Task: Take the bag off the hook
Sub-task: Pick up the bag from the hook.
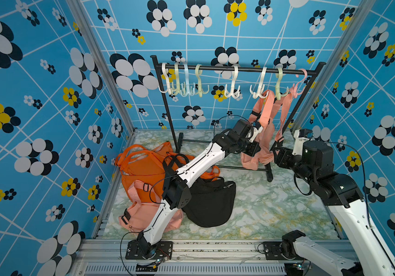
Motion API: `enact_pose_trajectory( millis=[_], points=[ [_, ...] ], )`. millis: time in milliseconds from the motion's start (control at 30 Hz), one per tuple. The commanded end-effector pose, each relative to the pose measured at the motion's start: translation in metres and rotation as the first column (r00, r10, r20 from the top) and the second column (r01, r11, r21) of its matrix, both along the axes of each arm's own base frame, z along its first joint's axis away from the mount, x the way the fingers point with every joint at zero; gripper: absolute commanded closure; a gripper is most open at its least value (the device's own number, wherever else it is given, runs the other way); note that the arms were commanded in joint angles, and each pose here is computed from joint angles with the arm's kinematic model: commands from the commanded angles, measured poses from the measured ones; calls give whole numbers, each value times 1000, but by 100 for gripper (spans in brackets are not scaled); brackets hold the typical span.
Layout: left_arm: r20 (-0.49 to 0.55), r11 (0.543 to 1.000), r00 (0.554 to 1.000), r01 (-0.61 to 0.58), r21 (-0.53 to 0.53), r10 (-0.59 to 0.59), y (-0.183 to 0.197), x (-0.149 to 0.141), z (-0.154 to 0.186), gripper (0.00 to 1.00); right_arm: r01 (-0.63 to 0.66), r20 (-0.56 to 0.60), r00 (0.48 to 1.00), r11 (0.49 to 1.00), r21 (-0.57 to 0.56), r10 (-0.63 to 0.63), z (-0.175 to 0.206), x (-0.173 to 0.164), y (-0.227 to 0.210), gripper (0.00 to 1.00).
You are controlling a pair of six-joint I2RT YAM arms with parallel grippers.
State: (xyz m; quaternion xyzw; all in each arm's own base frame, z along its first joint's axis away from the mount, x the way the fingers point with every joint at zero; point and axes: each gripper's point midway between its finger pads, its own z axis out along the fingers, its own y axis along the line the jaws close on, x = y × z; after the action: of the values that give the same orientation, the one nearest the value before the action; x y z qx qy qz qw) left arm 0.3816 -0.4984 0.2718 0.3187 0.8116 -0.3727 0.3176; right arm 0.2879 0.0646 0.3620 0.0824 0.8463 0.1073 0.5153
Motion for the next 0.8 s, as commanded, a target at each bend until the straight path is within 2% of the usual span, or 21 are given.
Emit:
enact_pose_trajectory(
  millis=[0,67,100,200,267,367,467,567,667,767],
  points=[
    [9,1000,1000,-11,-11,11,26,-6,36,100,4,8,1000,1000,2,-4,9,5,-1,47],
    [25,1000,999,-24,3,24,43,-12,48,100,-41,3,999,999,8,41,11,15,11,46],
    [35,1000,999,-29,3,29,50,-17,55,100,-61,2,998,998,13,61,12,20,16,42],
    [77,999,996,-45,-9,45,72,-32,73,100,-145,11,989,988,59,144,20,40,40,18],
    [97,998,993,-62,-21,63,86,-42,81,100,-213,23,977,971,112,212,26,55,60,7],
    [105,996,991,-77,-43,81,102,-56,92,100,-316,55,948,920,233,312,36,71,93,4],
    [85,995,993,-75,-59,79,108,-66,93,100,-410,101,910,834,369,402,42,81,124,4],
    [48,996,997,-48,-77,52,104,-73,90,100,-462,122,879,759,458,461,38,84,146,5],
    [28,996,999,-37,-78,39,99,-75,86,100,-455,103,879,751,479,466,27,80,150,6],
    [31,997,999,-35,-74,38,97,-73,85,100,-415,76,902,804,426,425,21,68,134,5]
  ],
)
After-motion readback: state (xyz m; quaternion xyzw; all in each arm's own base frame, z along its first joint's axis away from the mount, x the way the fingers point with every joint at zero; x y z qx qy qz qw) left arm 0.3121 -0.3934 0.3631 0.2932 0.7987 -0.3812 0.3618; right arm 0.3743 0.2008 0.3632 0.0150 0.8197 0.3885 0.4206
